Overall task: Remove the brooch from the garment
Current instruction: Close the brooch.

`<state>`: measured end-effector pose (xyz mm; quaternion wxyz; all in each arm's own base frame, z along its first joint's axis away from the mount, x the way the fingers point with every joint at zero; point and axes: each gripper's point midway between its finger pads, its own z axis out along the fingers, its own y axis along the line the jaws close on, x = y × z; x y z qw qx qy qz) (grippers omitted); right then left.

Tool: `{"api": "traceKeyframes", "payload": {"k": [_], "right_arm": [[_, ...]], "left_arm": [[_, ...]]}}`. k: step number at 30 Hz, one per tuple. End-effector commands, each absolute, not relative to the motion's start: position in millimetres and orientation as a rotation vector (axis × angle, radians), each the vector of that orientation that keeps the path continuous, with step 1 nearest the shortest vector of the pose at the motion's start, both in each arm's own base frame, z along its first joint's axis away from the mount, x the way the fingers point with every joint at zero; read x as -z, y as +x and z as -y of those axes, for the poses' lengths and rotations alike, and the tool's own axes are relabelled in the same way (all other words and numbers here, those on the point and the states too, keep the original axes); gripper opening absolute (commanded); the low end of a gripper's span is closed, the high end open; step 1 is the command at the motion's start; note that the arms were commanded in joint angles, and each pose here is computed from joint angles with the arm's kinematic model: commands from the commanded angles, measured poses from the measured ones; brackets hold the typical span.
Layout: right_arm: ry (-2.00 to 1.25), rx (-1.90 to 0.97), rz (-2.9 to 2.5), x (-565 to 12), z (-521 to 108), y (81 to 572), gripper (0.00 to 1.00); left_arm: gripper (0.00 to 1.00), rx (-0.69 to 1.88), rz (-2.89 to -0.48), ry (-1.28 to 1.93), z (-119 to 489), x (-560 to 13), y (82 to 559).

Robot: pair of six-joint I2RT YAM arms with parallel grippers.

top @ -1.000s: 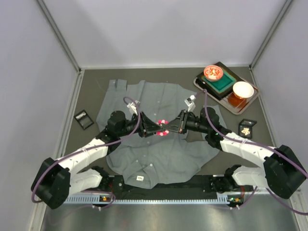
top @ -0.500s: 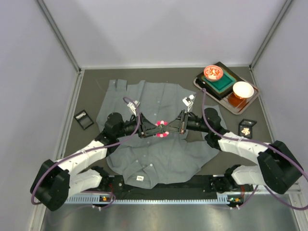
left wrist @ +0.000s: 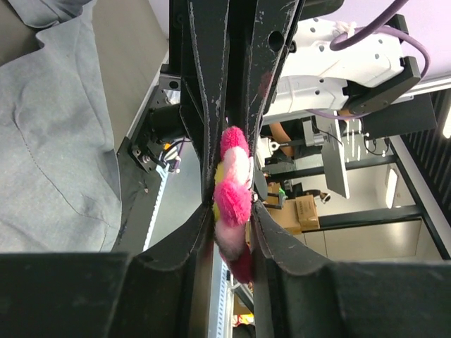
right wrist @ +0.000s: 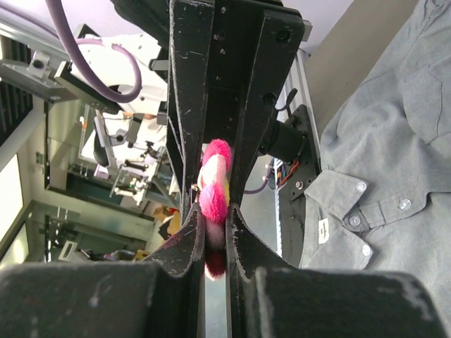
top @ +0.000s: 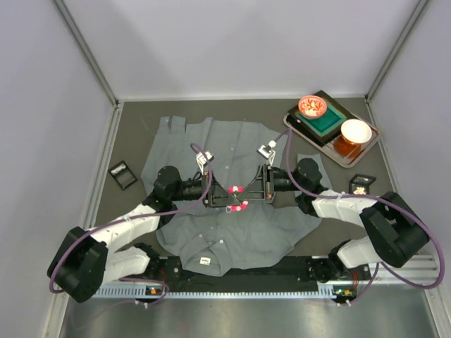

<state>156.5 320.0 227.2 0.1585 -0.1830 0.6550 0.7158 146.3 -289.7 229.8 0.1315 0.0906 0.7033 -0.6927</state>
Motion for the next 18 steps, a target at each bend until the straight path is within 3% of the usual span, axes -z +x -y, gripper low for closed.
{"api": "traceKeyframes", "payload": {"k": [1,6,7,11,18], "right_arm": [[-0.796,-2.048,-1.636,-259.3,-318.3,128.5,0.00],[-0.817,-1.963,-1.655,-254.0,-321.3,127.8,0.00],[-0.818,-1.941,-1.658,-252.2,-321.7,129.2,0.00],[-0.760,-1.895,-1.709,-244.8,-322.8,137.5,0.00],[-0.708,-1.855,-1.755,-239.1,-323.6,144.6,0.00]], "left_arm": [[0.02,2.017,-1.929,0.242,294.3,-245.7,155.5],[0.14,1.990,-1.960,0.229,295.1,-247.0,158.5],[0.22,1.972,-1.961,0.242,295.1,-246.2,159.1],[0.37,1.916,-1.990,0.253,292.7,-243.5,158.8],[0.47,1.857,-2.000,0.243,283.5,-242.6,152.8]]}}
